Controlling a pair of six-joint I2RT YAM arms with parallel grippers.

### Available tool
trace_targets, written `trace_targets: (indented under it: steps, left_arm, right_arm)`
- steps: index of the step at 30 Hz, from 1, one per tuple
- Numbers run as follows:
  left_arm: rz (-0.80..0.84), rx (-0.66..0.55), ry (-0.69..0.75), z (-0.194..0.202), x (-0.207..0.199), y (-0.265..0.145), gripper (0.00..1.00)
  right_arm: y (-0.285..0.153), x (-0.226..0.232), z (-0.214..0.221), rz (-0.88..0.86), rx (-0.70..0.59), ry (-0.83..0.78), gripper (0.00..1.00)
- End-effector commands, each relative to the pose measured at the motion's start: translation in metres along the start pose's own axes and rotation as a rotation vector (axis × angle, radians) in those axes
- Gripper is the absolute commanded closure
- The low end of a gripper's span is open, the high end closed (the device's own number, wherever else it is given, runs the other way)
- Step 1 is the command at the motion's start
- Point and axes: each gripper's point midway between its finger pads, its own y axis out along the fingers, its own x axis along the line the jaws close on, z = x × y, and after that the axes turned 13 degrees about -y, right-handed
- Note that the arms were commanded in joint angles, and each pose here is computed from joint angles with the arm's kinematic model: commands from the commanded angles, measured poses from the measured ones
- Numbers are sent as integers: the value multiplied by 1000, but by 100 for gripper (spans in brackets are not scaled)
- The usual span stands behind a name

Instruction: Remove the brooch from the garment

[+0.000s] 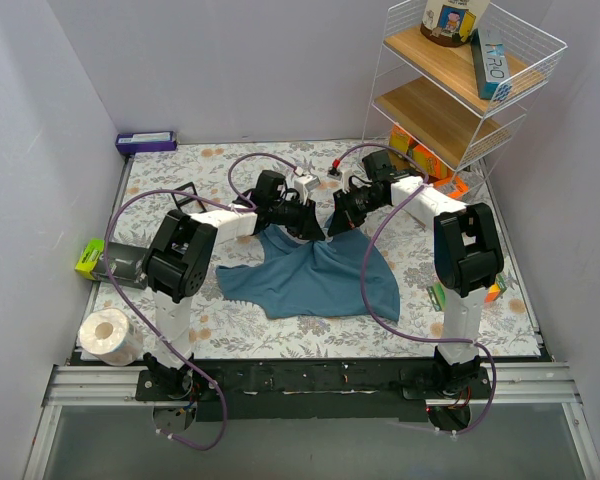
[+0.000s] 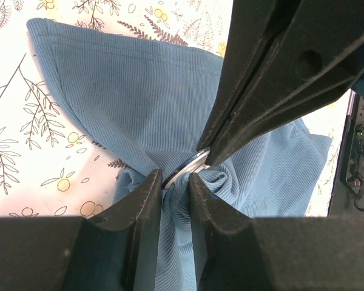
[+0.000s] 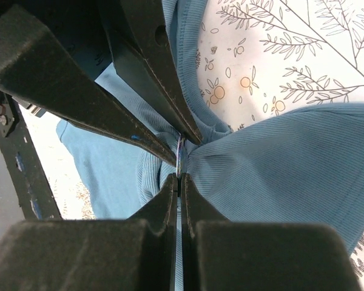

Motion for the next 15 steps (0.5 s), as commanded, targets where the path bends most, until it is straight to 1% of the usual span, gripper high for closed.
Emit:
trace_targets:
  steps: [1, 6, 8, 9, 15]
  left_arm:
    - [-44, -123, 70, -45, -6, 6, 93]
    - [-76, -132, 37, -44, 0, 11, 94]
    - [-95, -138, 25, -46, 4, 11, 96]
    - [-109, -143, 20, -47, 6, 12, 100]
    - [-162, -178, -26, -55, 16, 14, 100]
  right_arm:
    - [0, 47, -20, -117, -24, -52, 99]
    - [3, 56, -21, -137, -16, -85, 99]
    - [5, 60, -23, -146, -13, -105, 99]
    - [5, 62, -23, -147, -12, -112, 99]
    - [9, 71, -26, -161, -6, -149, 99]
